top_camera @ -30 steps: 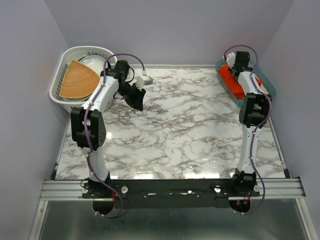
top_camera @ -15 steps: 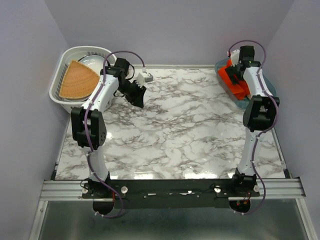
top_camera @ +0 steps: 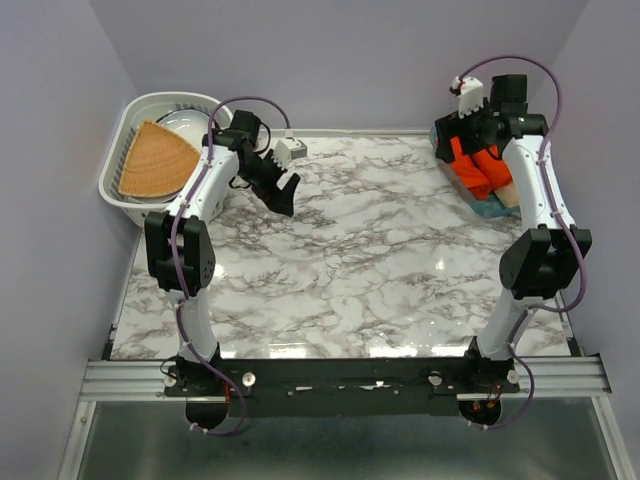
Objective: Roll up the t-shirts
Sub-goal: Reset both arms
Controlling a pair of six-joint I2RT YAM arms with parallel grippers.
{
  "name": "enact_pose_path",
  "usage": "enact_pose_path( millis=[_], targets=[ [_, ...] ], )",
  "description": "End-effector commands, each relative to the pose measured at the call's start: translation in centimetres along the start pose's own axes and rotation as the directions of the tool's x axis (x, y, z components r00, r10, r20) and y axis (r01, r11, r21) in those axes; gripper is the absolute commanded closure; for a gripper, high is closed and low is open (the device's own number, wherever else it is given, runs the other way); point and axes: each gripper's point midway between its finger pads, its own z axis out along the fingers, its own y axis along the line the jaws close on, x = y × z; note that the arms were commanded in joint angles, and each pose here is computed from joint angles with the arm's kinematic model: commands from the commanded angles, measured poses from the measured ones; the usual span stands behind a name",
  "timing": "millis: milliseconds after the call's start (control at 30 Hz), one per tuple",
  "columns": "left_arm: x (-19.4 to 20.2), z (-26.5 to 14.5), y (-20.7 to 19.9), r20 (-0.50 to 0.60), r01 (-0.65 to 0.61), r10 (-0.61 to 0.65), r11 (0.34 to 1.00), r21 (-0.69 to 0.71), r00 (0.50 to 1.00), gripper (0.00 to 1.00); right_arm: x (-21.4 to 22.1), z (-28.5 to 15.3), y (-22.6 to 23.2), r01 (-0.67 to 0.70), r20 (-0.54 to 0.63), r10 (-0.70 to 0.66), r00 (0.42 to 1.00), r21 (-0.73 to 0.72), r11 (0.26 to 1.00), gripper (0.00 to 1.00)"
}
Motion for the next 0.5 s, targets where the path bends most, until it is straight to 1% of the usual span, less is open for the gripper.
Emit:
enact_pose_path(
  millis=[0,33,67,100,133,167,233,300,333,467],
  targets=[
    [-4.3,-4.6,1.9,0.070,-0.039,0.057,0.969,-0.243,0.996,0.01,-3.6,-3.6,9.3,-0.048,0.172,0.091,0.981,-0.241,0.969,0.00],
    [-6.0,-5.5,3.0,0.127,-0.004,0.046,0.948,-0.317,0.991,0.01,-4.6,-4.1,10.4,-0.045,0.215,0.100,0.971,-0.245,0.969,0.00],
    [-6.4,-6.5,4.2,0.135,0.016,0.041,0.917,-0.398,0.990,0.01,-6.3,-4.4,10.5,-0.034,0.293,0.102,0.951,-0.227,0.973,0.00],
    [-7.4,-7.5,4.5,0.165,0.023,0.055,0.899,-0.437,0.985,0.01,-7.4,-6.2,11.0,-0.047,0.338,0.119,0.934,-0.212,0.976,0.00],
    [-8.8,-8.3,5.2,0.216,0.045,0.068,0.877,-0.479,0.974,0.01,-7.3,-6.3,12.3,-0.039,0.341,0.120,0.932,-0.234,0.972,0.00],
    [-9.4,-9.2,5.9,0.237,0.067,0.069,0.849,-0.524,0.969,0.01,-8.0,-6.9,13.0,-0.024,0.371,0.115,0.921,-0.241,0.970,0.00],
    [-11.4,-10.5,6.9,0.299,0.103,0.090,0.814,-0.571,0.950,0.01,-8.1,-7.9,14.3,-0.019,0.381,0.120,0.917,-0.260,0.965,0.00],
    [-12.0,-10.6,7.4,0.316,0.123,0.086,0.802,-0.585,0.945,0.01,-7.7,-8.2,15.6,-0.020,0.377,0.131,0.917,-0.284,0.959,0.00],
    [-12.7,-11.2,7.4,0.328,0.124,0.098,0.794,-0.595,0.940,0.01,-7.4,-8.4,15.9,-0.043,0.371,0.157,0.915,-0.298,0.954,0.00],
    [-12.7,-10.4,7.1,0.285,0.091,0.118,0.776,-0.624,0.951,0.01,-5.0,-8.9,17.2,-0.024,0.381,0.148,0.913,-0.313,0.950,0.00]
  ],
)
